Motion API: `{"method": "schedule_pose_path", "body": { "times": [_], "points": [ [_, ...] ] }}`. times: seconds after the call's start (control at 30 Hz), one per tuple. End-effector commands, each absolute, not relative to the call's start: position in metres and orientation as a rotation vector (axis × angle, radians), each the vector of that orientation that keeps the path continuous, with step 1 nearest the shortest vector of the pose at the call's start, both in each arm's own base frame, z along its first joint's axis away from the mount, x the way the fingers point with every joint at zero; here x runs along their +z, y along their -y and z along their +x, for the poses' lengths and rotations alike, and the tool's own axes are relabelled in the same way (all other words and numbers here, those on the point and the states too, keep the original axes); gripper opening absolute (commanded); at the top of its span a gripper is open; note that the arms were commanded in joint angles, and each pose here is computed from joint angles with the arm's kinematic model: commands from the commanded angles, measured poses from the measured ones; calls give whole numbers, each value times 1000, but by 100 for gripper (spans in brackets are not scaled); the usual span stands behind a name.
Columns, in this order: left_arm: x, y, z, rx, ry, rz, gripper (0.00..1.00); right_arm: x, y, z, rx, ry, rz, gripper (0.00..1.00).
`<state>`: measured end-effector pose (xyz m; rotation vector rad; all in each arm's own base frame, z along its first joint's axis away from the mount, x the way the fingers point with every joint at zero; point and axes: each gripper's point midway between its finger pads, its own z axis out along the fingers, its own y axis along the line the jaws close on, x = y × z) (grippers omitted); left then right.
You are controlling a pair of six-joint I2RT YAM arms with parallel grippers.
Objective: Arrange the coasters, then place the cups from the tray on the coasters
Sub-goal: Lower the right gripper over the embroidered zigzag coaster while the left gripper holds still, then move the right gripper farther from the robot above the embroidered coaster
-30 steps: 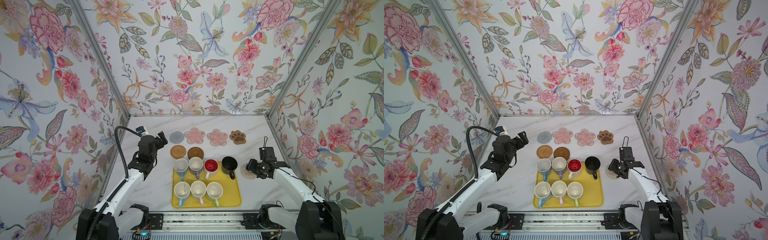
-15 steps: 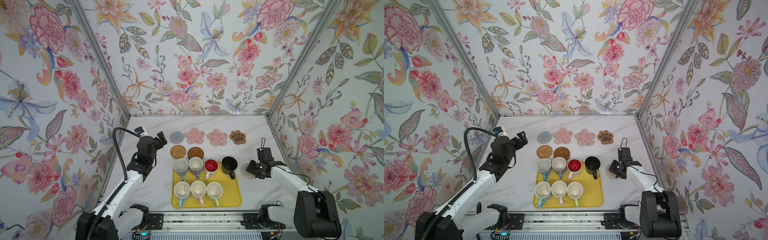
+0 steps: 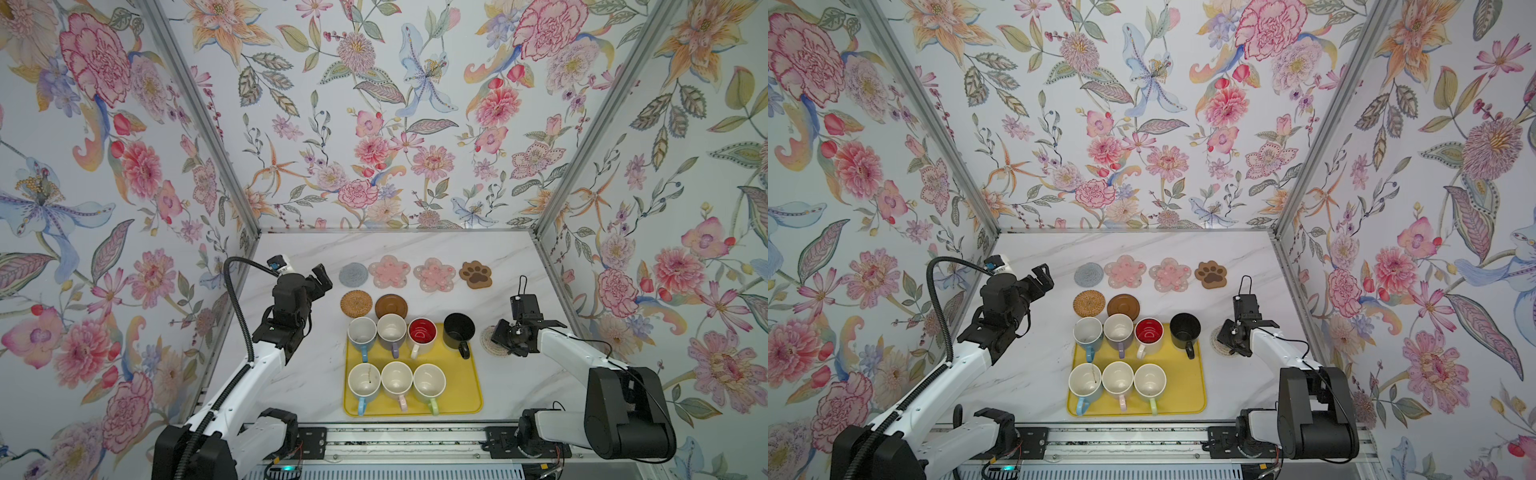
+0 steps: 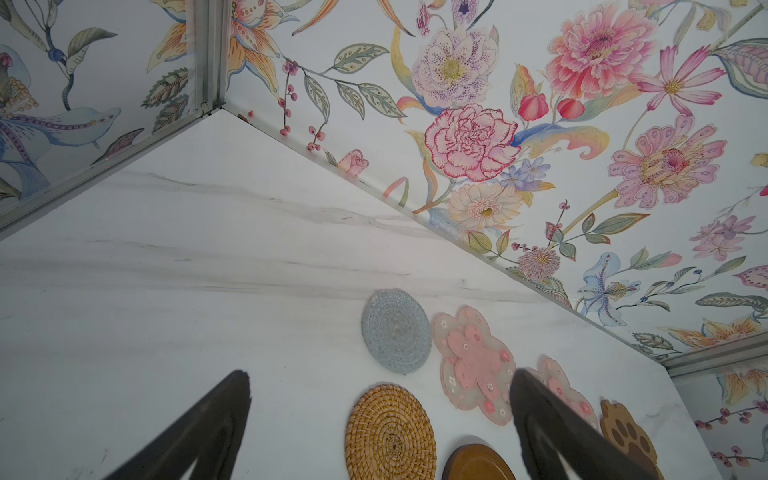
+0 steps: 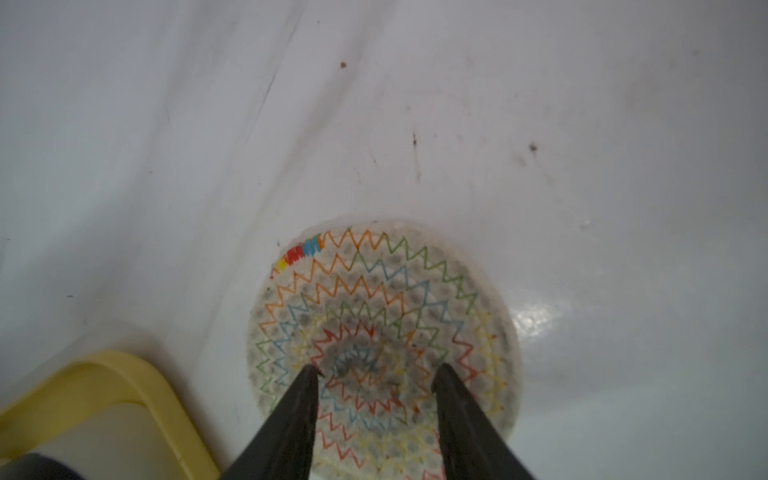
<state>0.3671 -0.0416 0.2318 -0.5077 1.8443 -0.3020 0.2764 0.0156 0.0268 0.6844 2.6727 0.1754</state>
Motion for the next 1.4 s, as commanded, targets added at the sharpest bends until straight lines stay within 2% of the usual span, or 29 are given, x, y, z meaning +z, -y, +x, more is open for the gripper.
{"method": "schedule_pose_path", "body": {
  "times": [0.0, 0.53, 1.37],
  "points": [
    [234, 36, 363, -306, -1827, -526, 99, 18, -14, 274, 146, -2707, 688, 47],
    [231, 27, 357, -300, -1830, -542, 99, 24, -20, 325, 159, -2726, 605, 47],
    [232, 17, 349, -314, -1803, -577, 99, 26, -66, 391, 203, -2742, 428, 46]
  ]
}}
